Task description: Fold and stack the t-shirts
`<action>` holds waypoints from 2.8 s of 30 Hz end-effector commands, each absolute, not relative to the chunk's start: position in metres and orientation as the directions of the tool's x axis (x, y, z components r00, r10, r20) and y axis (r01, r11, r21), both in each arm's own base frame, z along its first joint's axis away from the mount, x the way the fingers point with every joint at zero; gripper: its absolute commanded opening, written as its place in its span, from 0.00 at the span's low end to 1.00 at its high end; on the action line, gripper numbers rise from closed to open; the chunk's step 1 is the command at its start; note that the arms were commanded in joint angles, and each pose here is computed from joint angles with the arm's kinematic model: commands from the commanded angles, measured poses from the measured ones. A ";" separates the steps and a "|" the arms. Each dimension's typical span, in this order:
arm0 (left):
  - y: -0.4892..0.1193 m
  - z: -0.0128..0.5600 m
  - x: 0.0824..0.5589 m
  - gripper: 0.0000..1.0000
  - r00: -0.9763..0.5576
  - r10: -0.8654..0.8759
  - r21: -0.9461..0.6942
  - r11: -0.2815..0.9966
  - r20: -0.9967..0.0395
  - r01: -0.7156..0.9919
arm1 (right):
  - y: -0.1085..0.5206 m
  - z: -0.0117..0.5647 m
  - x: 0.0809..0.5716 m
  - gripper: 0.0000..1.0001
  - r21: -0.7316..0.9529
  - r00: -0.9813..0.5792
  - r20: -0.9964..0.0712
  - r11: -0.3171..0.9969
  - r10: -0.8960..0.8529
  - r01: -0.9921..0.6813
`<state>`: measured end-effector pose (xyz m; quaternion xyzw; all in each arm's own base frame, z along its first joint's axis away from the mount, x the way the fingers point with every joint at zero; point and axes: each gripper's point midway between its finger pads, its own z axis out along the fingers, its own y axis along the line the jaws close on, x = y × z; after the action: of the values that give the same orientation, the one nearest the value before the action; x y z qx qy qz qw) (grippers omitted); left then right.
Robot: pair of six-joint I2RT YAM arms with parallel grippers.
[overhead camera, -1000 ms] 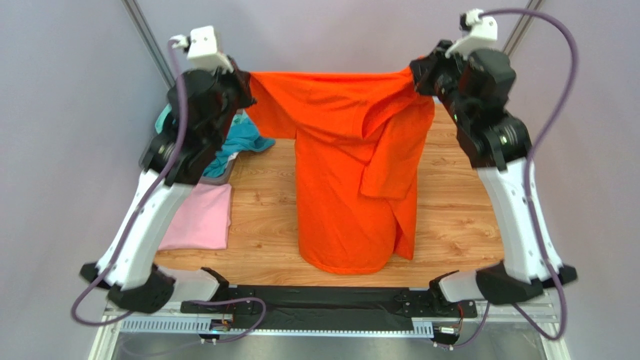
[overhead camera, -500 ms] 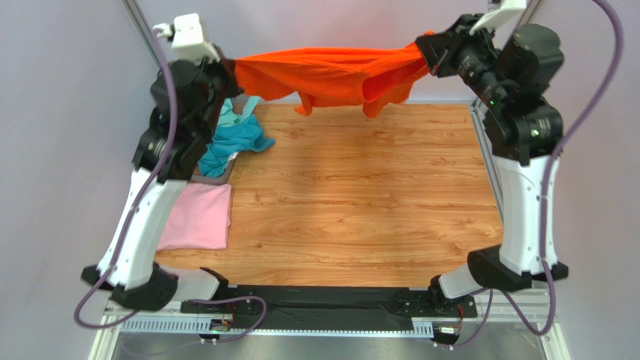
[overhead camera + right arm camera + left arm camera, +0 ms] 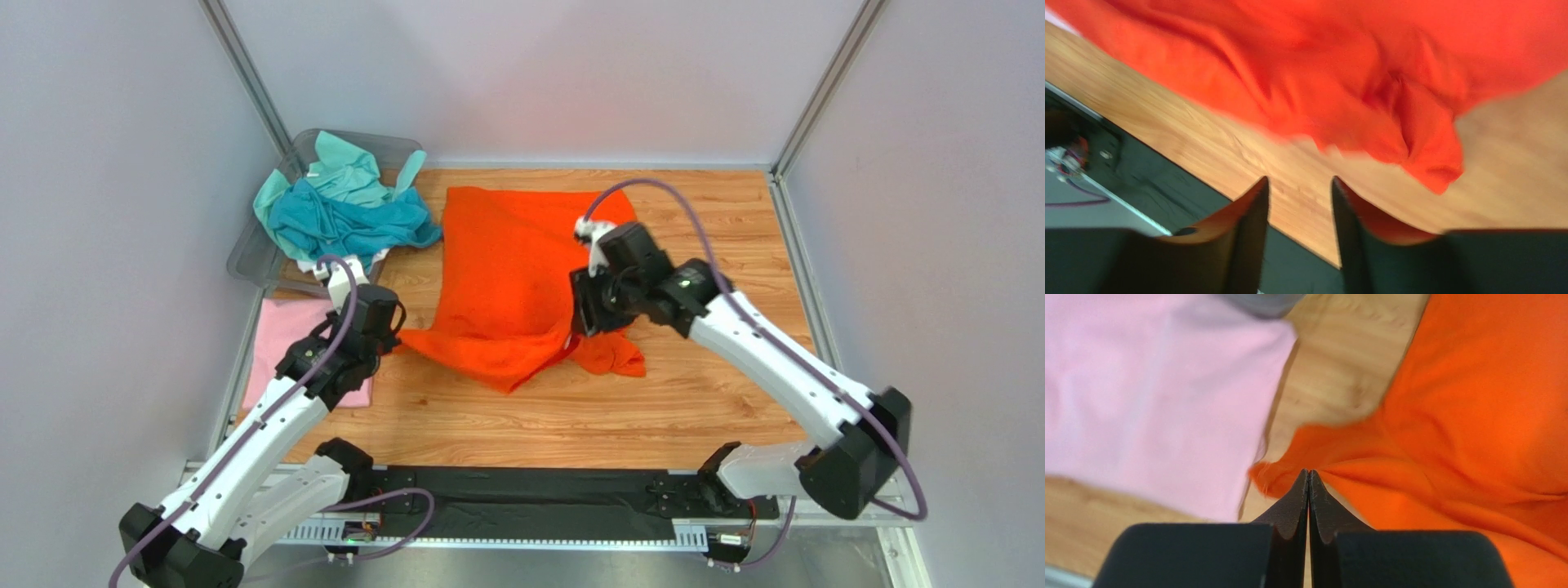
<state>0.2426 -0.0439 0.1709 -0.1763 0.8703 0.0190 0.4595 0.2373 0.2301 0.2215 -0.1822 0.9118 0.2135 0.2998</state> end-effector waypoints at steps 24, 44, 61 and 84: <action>-0.111 0.152 0.243 1.00 -0.659 -0.358 -0.349 0.925 -0.661 -0.152 | 0.129 0.106 0.221 1.00 0.217 -0.873 -0.459 0.973 0.168 0.073; -0.137 0.083 0.257 1.00 -0.767 -0.287 -0.325 0.939 -0.574 -0.108 | 0.128 0.014 0.243 0.21 0.084 -0.939 -0.316 0.990 0.134 0.113; -0.143 0.049 0.254 1.00 -0.844 -0.238 -0.273 0.955 -0.481 -0.114 | 0.000 0.121 0.182 0.21 -0.205 -0.742 -0.570 0.814 0.352 0.544; -0.142 0.059 0.240 1.00 -0.840 -0.240 -0.308 0.947 -0.487 -0.092 | 0.148 0.063 0.231 0.66 0.372 -0.826 -0.392 0.891 0.406 0.261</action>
<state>0.2416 -0.1420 0.0674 -0.0908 0.9462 -0.1402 0.2771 0.2108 0.1311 0.0612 0.1614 0.9555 0.1195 0.2159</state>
